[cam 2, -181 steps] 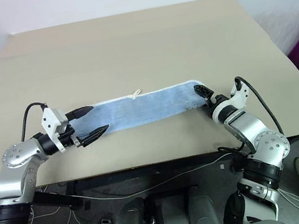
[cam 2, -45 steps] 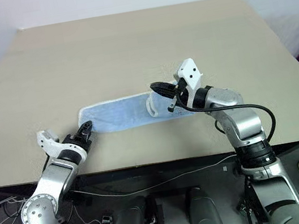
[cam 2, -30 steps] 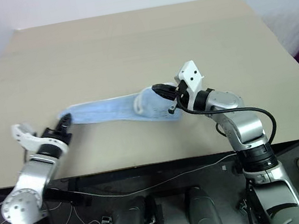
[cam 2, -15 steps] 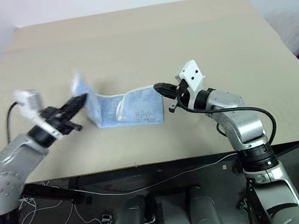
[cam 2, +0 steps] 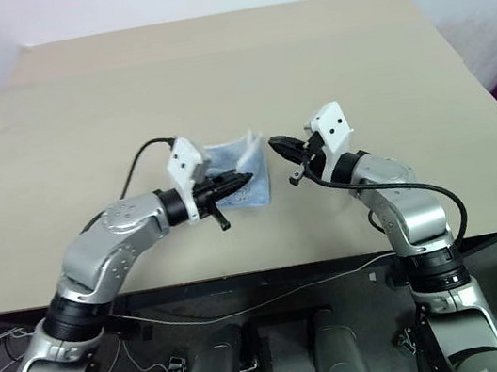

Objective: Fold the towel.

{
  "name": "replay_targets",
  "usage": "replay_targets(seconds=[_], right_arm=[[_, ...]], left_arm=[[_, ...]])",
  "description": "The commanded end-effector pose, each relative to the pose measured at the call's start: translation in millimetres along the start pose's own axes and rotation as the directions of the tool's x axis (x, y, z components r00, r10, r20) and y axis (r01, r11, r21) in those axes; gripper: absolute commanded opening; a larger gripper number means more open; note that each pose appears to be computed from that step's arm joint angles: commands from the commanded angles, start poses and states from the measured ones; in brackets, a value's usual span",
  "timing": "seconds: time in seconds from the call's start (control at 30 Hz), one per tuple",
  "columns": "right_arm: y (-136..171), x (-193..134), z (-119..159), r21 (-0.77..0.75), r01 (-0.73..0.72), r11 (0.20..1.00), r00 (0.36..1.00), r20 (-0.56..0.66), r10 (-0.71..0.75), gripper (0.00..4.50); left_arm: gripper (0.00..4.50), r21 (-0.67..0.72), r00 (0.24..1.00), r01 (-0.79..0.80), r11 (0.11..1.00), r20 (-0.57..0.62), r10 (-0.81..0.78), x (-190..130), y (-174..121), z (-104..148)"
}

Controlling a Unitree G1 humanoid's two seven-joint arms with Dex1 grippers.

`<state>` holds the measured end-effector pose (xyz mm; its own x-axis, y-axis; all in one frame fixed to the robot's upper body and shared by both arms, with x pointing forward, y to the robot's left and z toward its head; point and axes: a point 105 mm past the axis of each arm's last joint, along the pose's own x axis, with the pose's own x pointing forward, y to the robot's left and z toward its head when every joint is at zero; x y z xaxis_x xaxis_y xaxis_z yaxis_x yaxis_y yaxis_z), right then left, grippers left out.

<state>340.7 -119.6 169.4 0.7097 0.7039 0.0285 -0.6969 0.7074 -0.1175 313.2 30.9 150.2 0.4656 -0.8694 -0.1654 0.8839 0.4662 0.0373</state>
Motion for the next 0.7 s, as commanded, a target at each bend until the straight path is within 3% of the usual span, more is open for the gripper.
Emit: replay_targets(seconds=[0.03,0.23,0.33,0.47,0.7], right_arm=[[-2.7,-5.9,17.3,-0.042,0.019,0.999,0.999,0.049,-0.017,0.00],[-3.1,-5.0,16.1,-0.043,0.021,0.999,0.999,0.046,-0.019,0.00],[-3.7,-2.8,17.0,-0.045,0.017,0.999,0.999,0.047,-0.014,0.00],[-8.3,-1.3,17.6,-0.057,0.031,0.998,0.999,0.044,-0.028,0.00],[-15.7,0.6,22.8,-0.070,0.057,0.996,0.997,0.055,-0.053,0.00]], left_arm=[[0.02,0.021,1.000,0.005,1.000,0.011,-0.005,3.0,0.0,6.7],[0.02,-0.036,0.999,0.017,0.999,0.052,-0.015,0.8,-2.5,10.9],[0.70,-0.071,0.996,0.013,0.997,0.091,-0.006,-4.4,-1.2,15.7],[2.07,-0.130,0.984,0.039,0.991,0.178,-0.015,-18.0,-3.3,28.4],[4.37,-0.144,0.977,-0.033,0.989,0.206,0.062,-36.5,8.9,31.8]])
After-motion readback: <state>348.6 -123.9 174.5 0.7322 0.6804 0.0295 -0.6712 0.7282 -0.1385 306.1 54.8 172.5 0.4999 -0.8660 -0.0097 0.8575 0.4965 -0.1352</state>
